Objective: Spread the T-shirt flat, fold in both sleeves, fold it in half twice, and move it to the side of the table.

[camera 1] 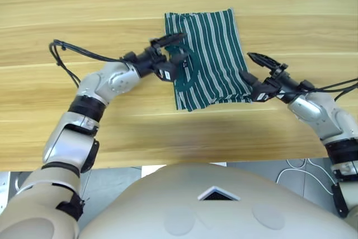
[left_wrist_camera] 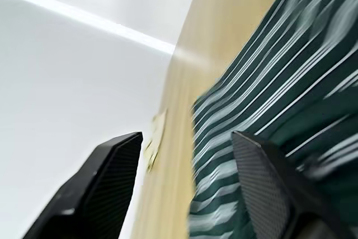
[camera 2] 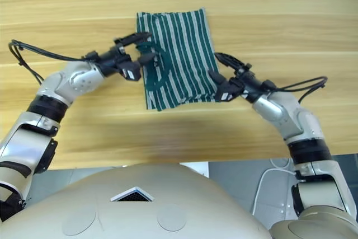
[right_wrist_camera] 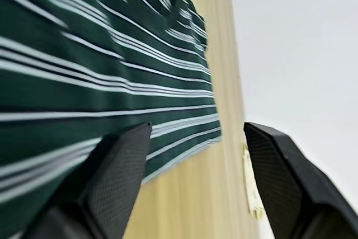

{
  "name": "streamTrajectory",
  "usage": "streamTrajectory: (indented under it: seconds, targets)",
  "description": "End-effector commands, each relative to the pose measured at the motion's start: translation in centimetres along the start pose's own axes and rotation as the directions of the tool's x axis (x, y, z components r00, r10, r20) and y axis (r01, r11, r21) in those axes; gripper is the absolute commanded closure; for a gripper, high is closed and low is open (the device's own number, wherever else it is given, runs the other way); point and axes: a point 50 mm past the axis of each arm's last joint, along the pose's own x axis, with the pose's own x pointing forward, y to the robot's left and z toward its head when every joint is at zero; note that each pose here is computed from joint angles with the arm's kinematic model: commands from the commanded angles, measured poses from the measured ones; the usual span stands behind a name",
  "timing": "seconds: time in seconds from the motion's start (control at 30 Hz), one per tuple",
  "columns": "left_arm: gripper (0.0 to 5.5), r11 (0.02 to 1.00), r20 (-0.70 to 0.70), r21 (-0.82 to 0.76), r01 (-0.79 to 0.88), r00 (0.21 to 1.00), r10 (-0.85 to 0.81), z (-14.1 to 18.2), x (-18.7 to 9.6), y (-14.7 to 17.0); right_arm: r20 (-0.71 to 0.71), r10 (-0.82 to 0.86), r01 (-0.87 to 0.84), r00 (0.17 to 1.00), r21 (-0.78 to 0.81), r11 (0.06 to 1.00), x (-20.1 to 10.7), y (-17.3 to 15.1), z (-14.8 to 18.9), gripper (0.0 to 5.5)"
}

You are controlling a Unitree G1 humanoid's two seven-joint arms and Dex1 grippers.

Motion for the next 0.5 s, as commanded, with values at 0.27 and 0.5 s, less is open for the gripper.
streamTrajectory:
  seconds: [0.27,0.5]
  targets:
    - [2.55,0.969,0.25,-0.159,0.188,0.957,-0.145,4.3,-0.9,-3.7,0.04,0.145,-0.15,0.989,0.153,0.977,0.4,3.6,1.1,2.45]
    - [2.55,0.944,0.117,-0.173,0.281,0.957,-0.263,2.0,-2.0,-5.0,0.046,0.222,-0.227,0.974,0.197,0.954,0.3,5.8,1.3,2.45]
